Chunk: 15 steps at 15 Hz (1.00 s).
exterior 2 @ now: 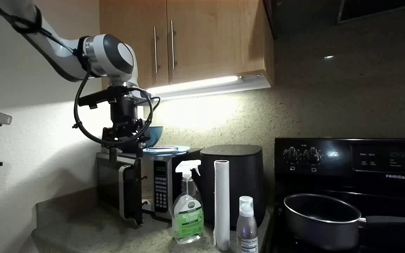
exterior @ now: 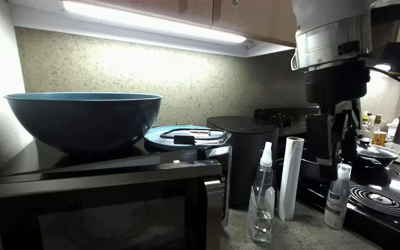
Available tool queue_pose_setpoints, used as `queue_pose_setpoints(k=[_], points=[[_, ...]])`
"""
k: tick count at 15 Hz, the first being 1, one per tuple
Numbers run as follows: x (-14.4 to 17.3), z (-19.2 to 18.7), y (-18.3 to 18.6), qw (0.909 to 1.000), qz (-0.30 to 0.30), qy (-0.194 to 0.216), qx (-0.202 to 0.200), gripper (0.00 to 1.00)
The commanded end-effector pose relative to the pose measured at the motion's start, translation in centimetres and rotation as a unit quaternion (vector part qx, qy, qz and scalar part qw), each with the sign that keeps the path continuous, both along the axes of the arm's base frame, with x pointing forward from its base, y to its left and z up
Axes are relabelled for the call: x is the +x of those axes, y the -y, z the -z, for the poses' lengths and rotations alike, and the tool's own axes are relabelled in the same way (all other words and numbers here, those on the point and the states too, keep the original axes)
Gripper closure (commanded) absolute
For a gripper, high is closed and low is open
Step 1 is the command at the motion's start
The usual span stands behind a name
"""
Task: Put the paper towel roll in the pot then remove it from the pot.
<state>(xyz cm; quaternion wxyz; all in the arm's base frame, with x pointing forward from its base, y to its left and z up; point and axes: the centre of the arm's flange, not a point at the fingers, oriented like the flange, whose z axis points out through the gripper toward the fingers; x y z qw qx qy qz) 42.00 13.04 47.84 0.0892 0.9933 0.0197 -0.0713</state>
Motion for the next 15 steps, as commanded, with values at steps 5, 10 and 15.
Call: queue_pose_setpoints(k=[5,10,15], points=[[0.0,0.0,0.0,1.0000,0.000,0.000,0.000,0.00],[1.2,-0.3,3.0,0.9973,0.061,0.040,0.004,0.00],[3.6,-2.2,7.6,0.9774,0.167,0.127,0.027,0.00]])
